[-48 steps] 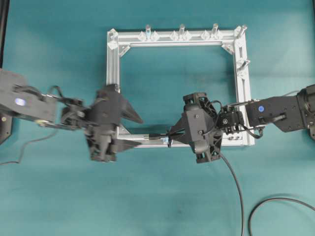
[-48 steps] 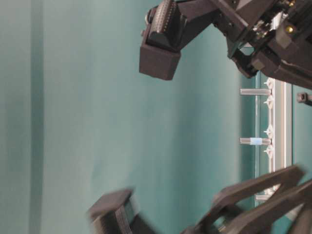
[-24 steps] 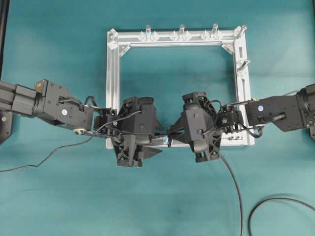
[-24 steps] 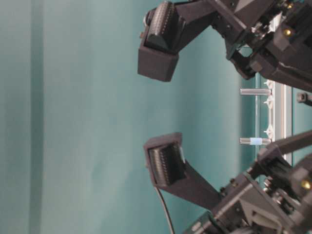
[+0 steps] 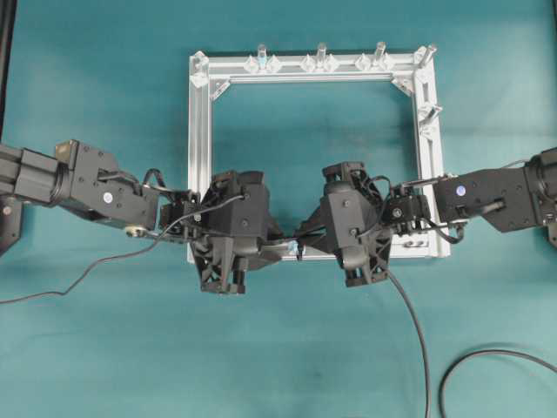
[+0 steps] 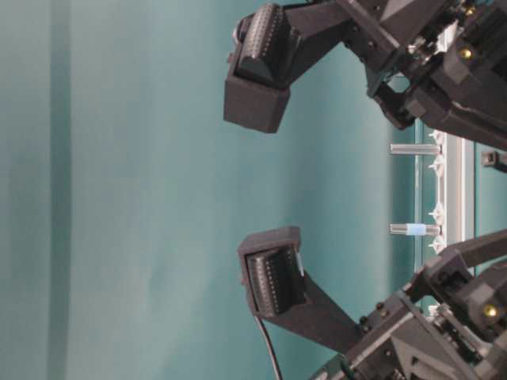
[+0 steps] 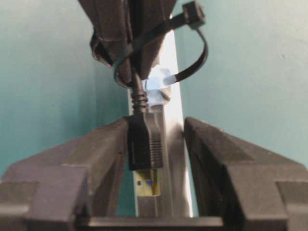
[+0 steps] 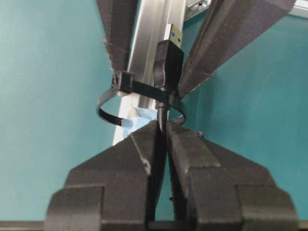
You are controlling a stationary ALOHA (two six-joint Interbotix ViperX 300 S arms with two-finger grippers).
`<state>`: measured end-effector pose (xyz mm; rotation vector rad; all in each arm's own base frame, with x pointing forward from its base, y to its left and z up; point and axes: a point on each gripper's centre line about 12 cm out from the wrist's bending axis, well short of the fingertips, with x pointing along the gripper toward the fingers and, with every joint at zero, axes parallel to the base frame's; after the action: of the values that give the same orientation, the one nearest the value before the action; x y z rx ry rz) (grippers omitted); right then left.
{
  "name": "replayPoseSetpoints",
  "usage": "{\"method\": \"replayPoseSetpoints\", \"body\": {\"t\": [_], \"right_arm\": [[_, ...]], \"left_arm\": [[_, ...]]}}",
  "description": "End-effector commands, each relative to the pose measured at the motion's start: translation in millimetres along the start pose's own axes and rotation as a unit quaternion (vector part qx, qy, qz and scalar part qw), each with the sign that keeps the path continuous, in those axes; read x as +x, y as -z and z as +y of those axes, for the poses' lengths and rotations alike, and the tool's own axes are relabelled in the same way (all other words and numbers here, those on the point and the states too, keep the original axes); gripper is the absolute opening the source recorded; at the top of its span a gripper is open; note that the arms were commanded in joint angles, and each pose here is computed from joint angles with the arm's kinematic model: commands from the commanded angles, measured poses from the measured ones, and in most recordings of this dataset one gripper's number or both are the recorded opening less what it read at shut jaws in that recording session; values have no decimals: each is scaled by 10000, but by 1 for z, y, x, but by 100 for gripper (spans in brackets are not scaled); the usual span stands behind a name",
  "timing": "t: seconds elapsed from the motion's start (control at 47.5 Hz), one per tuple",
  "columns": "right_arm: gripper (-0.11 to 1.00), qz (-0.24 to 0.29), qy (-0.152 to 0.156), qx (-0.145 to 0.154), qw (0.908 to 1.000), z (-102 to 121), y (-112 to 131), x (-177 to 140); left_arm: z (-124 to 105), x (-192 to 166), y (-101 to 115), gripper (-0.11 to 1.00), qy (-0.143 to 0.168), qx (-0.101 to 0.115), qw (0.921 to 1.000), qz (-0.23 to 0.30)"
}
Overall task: Insert the wire through the string loop located in the center.
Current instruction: 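Grasp the USB plug with the left gripper beyond the loop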
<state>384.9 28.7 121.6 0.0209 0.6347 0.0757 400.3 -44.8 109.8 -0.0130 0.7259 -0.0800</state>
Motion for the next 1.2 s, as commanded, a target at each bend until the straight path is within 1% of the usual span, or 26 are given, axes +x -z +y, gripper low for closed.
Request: {"method": "replayPoseSetpoints", "body": {"t": [0.0,0.042,0.126,0.147,0.632,0.737,0.926,1.179], "right_arm": [[7,-177,13,0,9998,-2,-11,-2],[7,-169,13,0,9999,-2,-10,-2],[7,-177,13,-8,9998,-2,-11,-2],[7,-184,5,-13,9998,-1,-11,-2],[7,-230,7,-8,9997,-2,-11,-3],[7,-275,-6,-69,9996,-1,-12,-3],[7,-288,-77,-375,9989,1,-12,-3],[7,-218,-73,-398,9989,0,-11,-3]], "left_arm": [[-2,-11,-20,40,28,84,9995,-306],[-2,-11,-19,36,28,84,9995,-306],[-2,-11,-19,23,28,84,9995,-298],[-2,-11,-19,21,28,84,9995,-298],[-2,-11,-18,21,29,77,9997,-229],[-2,-11,-18,21,23,72,9997,-229],[-2,-11,-18,21,23,72,9997,-229],[-2,-12,-19,21,24,64,9997,-252]]}}
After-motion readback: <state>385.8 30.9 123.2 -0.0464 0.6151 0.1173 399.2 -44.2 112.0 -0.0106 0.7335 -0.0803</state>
